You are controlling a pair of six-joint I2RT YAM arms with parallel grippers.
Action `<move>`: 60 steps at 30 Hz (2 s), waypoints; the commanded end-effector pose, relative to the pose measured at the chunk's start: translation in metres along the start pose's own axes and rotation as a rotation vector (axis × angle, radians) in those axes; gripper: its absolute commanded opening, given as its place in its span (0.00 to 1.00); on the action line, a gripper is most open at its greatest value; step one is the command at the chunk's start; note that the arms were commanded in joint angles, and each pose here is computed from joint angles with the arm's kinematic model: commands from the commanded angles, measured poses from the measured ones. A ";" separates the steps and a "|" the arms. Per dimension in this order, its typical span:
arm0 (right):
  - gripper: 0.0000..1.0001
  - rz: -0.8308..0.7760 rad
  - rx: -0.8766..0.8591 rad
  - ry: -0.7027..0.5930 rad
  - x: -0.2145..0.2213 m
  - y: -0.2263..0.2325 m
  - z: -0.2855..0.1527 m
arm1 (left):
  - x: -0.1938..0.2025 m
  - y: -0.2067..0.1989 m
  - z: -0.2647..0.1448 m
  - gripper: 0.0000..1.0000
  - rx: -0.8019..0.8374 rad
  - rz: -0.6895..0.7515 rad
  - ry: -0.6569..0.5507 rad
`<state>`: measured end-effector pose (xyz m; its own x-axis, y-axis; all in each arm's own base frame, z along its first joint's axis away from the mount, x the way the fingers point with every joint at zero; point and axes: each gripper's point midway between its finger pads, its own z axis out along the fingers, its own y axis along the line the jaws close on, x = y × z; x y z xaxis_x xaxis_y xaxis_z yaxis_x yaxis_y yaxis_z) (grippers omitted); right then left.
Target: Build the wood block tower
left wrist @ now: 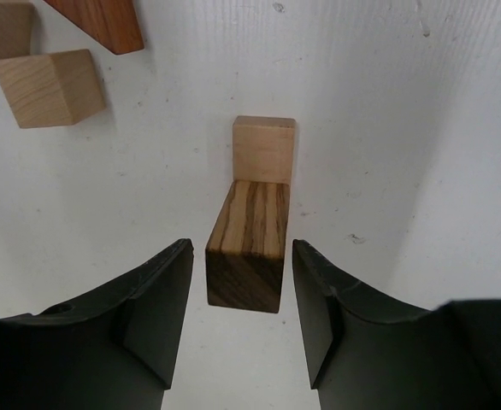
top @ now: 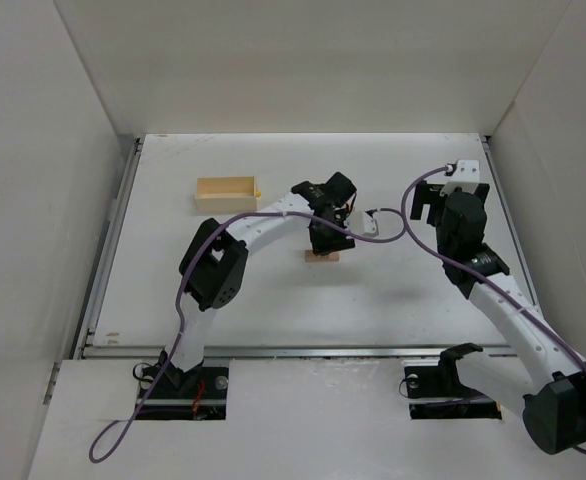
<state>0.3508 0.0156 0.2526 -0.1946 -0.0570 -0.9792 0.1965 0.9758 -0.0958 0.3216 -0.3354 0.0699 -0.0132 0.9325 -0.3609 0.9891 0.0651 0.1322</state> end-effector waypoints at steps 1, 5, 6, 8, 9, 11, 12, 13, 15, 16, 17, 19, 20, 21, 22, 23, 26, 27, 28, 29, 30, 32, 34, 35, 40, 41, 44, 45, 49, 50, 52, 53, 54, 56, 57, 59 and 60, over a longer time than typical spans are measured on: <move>1.00 0.024 -0.031 -0.049 -0.012 0.006 0.004 | -0.023 0.013 -0.035 0.48 -0.017 -0.041 -0.095; 1.00 0.058 -0.041 -0.058 -0.017 0.009 0.003 | -0.029 0.009 -0.057 0.48 -0.002 -0.083 -0.134; 1.00 0.078 -0.042 -0.068 -0.023 0.009 0.003 | -0.032 0.008 -0.062 0.48 -0.002 -0.080 -0.149; 1.00 0.118 -0.043 -0.062 -0.025 0.011 0.002 | -0.039 0.007 -0.082 0.48 -0.018 -0.081 -0.193; 1.00 0.144 -0.044 -0.073 -0.034 0.011 0.001 | -0.043 0.006 -0.089 0.48 -0.019 -0.087 -0.212; 1.00 0.167 -0.052 -0.048 -0.037 0.011 0.001 | -0.051 0.014 -0.111 0.48 -0.062 -0.090 -0.263; 1.00 0.170 -0.092 -0.034 -0.038 0.020 0.001 | -0.055 0.017 -0.121 0.48 -0.085 -0.102 -0.278; 1.00 0.175 -0.115 -0.044 -0.051 0.024 0.001 | -0.055 0.024 -0.130 0.48 -0.105 -0.120 -0.297; 1.00 0.158 -0.164 0.018 -0.044 0.037 0.006 | -0.064 0.035 -0.150 0.48 -0.148 -0.126 -0.344; 1.00 0.161 -0.177 0.012 -0.055 0.040 0.007 | -0.062 0.038 -0.156 0.48 -0.159 -0.143 -0.352; 1.00 0.145 -0.183 0.054 -0.047 0.044 0.012 | -0.062 0.038 -0.156 0.48 -0.159 -0.143 -0.352; 1.00 0.138 -0.215 0.076 -0.048 0.051 0.014 | -0.056 0.042 -0.168 0.48 -0.180 -0.164 -0.365; 1.00 0.138 -0.226 0.078 -0.052 0.054 0.015 | -0.049 0.037 -0.164 0.48 -0.166 -0.180 -0.350; 1.00 0.126 -0.235 0.111 -0.042 0.059 0.019 | -0.043 0.040 -0.164 0.48 -0.174 -0.191 -0.348; 0.99 0.124 -0.274 0.125 -0.041 0.066 0.019 | -0.039 0.042 -0.174 0.48 -0.189 -0.210 -0.373; 0.97 0.131 -0.297 0.139 -0.037 0.072 0.019 | -0.034 0.043 -0.175 0.48 -0.195 -0.229 -0.375; 0.88 0.135 -0.411 0.190 -0.025 0.094 0.016 | -0.011 0.045 -0.179 0.48 -0.219 -0.294 -0.388; 0.87 0.142 -0.425 0.220 -0.017 0.098 0.017 | 0.003 0.044 -0.172 0.48 -0.222 -0.328 -0.367; 0.86 0.146 -0.420 0.252 -0.007 0.099 0.018 | 0.009 0.046 -0.174 0.48 -0.232 -0.355 -0.371; 0.86 0.154 -0.447 0.257 -0.007 0.107 0.013 | 0.022 0.058 -0.187 0.48 -0.285 -0.398 -0.390; 0.84 0.150 -0.473 0.285 0.002 0.116 0.007 | 0.031 0.062 -0.191 0.48 -0.303 -0.438 -0.397; 0.84 0.154 -0.495 0.327 0.015 0.128 -0.001 | 0.069 0.074 -0.199 0.48 -0.375 -0.519 -0.374; 0.84 0.137 -0.568 0.368 0.026 0.151 -0.017 | 0.093 0.089 -0.210 0.48 -0.460 -0.601 -0.380; 0.84 0.121 -0.594 0.398 0.034 0.160 -0.022 | 0.108 0.092 -0.210 0.48 -0.484 -0.643 -0.367; 0.84 0.115 -0.579 0.475 0.045 0.193 -0.036 | 0.164 0.114 -0.248 0.48 -0.630 -0.808 -0.382; 0.84 0.109 -0.593 0.477 0.041 0.203 -0.041 | 0.169 0.113 -0.251 0.48 -0.638 -0.828 -0.383; 0.82 0.067 -0.527 0.527 0.053 0.218 -0.044 | 0.176 0.110 -0.262 0.49 -0.680 -0.843 -0.400; 0.82 0.045 -0.483 0.563 0.066 0.218 -0.042 | 0.176 0.107 -0.264 0.49 -0.688 -0.838 -0.408; 0.80 0.007 -0.489 0.571 0.065 0.237 -0.049 | 0.178 0.104 -0.259 0.50 -0.694 -0.843 -0.419; 0.80 -0.001 -0.476 0.574 0.069 0.237 -0.047 | 0.176 0.103 -0.263 0.50 -0.701 -0.839 -0.426; 0.80 -0.023 -0.481 0.594 0.070 0.242 -0.050 | 0.179 0.099 -0.253 0.52 -0.691 -0.851 -0.412; 0.80 -0.035 -0.475 0.610 0.078 0.243 -0.048 | 0.177 0.099 -0.253 0.52 -0.693 -0.848 -0.409; 0.80 -0.033 -0.484 0.615 0.078 0.247 -0.048 | 0.179 0.099 -0.254 0.52 -0.708 -0.857 -0.410; 0.80 -0.044 -0.513 0.638 0.082 0.251 -0.051 | 0.176 0.098 -0.253 0.52 -0.703 -0.850 -0.412; 0.80 -0.057 -0.548 0.667 0.090 0.257 -0.054 | 0.175 0.098 -0.253 0.52 -0.703 -0.850 -0.413; 0.80 -0.063 -0.552 0.682 0.091 0.261 -0.053 | 0.177 0.098 -0.254 0.52 -0.711 -0.854 -0.406; 0.80 -0.079 -0.542 0.707 0.100 0.262 -0.051 | 0.178 0.098 -0.258 0.52 -0.724 -0.854 -0.407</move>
<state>0.3304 0.2673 0.1359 -0.7596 -0.1515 -0.6326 -0.2755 0.9559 0.1019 0.3766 -0.0729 0.2354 -0.5019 0.3438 -0.7936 0.4033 0.9048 0.1370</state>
